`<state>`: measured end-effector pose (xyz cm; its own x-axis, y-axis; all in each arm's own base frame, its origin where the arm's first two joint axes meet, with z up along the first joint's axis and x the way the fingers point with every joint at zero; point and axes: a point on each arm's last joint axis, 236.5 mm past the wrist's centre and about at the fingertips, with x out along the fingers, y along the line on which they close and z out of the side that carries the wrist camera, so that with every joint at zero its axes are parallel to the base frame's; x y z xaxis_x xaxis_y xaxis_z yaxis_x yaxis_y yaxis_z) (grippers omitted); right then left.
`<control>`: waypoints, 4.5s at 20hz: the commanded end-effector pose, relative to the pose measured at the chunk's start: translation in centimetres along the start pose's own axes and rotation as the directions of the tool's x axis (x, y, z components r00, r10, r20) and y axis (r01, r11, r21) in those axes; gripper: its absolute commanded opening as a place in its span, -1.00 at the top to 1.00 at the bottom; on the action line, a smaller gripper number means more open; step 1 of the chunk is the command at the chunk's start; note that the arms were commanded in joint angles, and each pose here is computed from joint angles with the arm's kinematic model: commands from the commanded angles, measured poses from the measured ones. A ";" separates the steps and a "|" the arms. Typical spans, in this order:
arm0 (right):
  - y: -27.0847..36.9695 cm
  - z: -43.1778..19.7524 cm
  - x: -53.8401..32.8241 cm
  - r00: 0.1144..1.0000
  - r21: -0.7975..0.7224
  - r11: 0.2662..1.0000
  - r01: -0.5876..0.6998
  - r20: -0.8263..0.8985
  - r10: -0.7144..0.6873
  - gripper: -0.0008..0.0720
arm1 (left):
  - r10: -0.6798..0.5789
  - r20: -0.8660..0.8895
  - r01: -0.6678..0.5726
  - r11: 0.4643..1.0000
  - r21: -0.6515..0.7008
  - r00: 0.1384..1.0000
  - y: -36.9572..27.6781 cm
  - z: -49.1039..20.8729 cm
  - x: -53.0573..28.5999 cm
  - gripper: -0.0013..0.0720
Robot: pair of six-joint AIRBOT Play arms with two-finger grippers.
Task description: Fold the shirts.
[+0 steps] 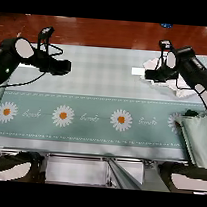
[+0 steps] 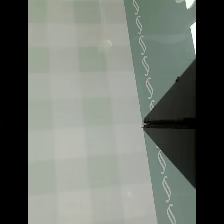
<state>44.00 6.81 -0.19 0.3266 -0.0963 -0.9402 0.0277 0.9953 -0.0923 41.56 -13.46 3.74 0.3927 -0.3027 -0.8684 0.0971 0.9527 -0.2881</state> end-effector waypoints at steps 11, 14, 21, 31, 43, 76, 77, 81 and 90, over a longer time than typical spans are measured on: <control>0.0 0.0 0.0 1.000 0.000 1.000 -0.001 0.000 0.001 0.92 | 0.000 0.000 0.000 1.000 0.001 1.000 0.0 0.0 0.0 0.92; 0.1 0.1 0.0 1.000 0.001 1.000 -0.002 0.002 0.002 0.92 | 0.000 0.000 0.000 1.000 0.001 1.000 0.0 0.0 0.0 0.92; -2.3 6.4 -1.0 0.958 -0.128 0.983 0.134 0.269 -0.095 0.70 | -0.025 0.355 0.023 1.000 0.012 0.935 -0.6 8.4 -1.4 0.92; -17.2 6.7 8.2 0.951 0.321 0.935 0.150 0.210 -0.225 -0.13 | 0.052 0.582 -0.014 0.997 -0.069 0.812 4.8 14.8 -2.3 -0.42; -12.6 10.7 2.0 0.980 0.107 0.994 -0.010 0.198 -0.011 0.92 | 0.112 0.022 -0.107 0.983 -0.149 0.993 11.5 2.1 -1.2 -0.42; 22.6 -6.1 -9.4 0.910 -0.554 0.745 -0.370 -0.055 0.411 -0.13 | -0.101 0.023 0.104 0.977 -0.188 0.995 5.3 -12.7 -5.3 -0.42; 18.7 -4.1 -10.3 0.944 -0.567 0.782 -0.258 0.024 0.329 -0.13 | -0.109 0.002 0.107 0.974 -0.200 0.994 5.4 -13.3 -4.7 -0.42; 0.0 0.9 -12.7 0.960 -0.087 0.995 -0.041 0.274 0.064 -0.13 | -0.239 -0.075 0.209 0.936 -0.282 0.968 3.5 -16.5 -1.6 -0.42; -2.2 -15.3 -2.9 0.939 0.336 0.878 -0.341 0.075 0.336 -0.12 | -0.329 -0.134 0.258 0.888 -0.380 0.935 -1.5 -18.6 8.1 -0.42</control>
<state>31.26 4.14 0.38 0.4047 0.1716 -0.8982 0.1634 0.9529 0.2557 26.84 -15.69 -7.91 0.2227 -0.6067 -0.7631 -0.1356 0.7558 -0.6406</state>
